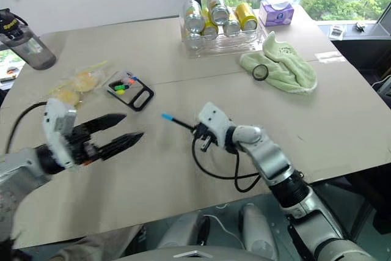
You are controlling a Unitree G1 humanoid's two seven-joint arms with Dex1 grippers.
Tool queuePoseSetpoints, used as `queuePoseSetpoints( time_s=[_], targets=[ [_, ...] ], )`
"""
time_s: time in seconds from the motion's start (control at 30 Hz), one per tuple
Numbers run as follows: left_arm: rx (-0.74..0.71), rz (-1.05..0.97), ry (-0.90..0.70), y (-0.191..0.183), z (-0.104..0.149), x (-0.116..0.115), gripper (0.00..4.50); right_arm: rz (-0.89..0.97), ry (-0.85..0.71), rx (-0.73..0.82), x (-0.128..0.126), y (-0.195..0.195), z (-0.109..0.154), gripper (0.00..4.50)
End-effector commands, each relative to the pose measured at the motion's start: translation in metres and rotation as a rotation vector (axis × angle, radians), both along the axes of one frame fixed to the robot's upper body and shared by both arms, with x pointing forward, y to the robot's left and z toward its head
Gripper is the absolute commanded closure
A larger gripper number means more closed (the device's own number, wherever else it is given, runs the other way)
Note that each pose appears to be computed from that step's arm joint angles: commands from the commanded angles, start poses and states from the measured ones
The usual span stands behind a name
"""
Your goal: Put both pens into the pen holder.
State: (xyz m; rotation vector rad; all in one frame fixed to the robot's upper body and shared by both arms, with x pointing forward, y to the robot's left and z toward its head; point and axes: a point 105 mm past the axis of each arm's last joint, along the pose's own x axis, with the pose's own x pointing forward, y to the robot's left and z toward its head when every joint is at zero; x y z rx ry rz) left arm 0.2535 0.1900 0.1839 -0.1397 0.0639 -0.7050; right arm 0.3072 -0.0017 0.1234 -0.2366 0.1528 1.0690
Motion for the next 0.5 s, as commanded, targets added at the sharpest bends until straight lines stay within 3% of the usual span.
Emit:
queuePoseSetpoints(
  time_s=[0.03, 0.13, 0.27, 0.5],
  targets=[
    [-0.175, 0.114, 0.042, -0.010, -0.008, 0.018, 0.00, 0.007, -0.068, 0.223, -0.008, -0.009, 0.046, 4.48],
    [-0.374, 0.157, 0.074, -0.019, -0.008, 0.032, 0.00, 0.021, -0.082, 0.295, -0.018, -0.017, 0.061, 4.48],
    [-0.541, 0.041, 0.099, -0.051, 0.002, 0.039, 0.00, 0.048, -0.093, 0.335, -0.030, -0.019, 0.068, 4.48],
    [-0.607, -0.104, 0.098, -0.076, 0.017, 0.039, 0.00, 0.080, -0.088, 0.339, -0.040, -0.015, 0.067, 4.48]
  ],
)
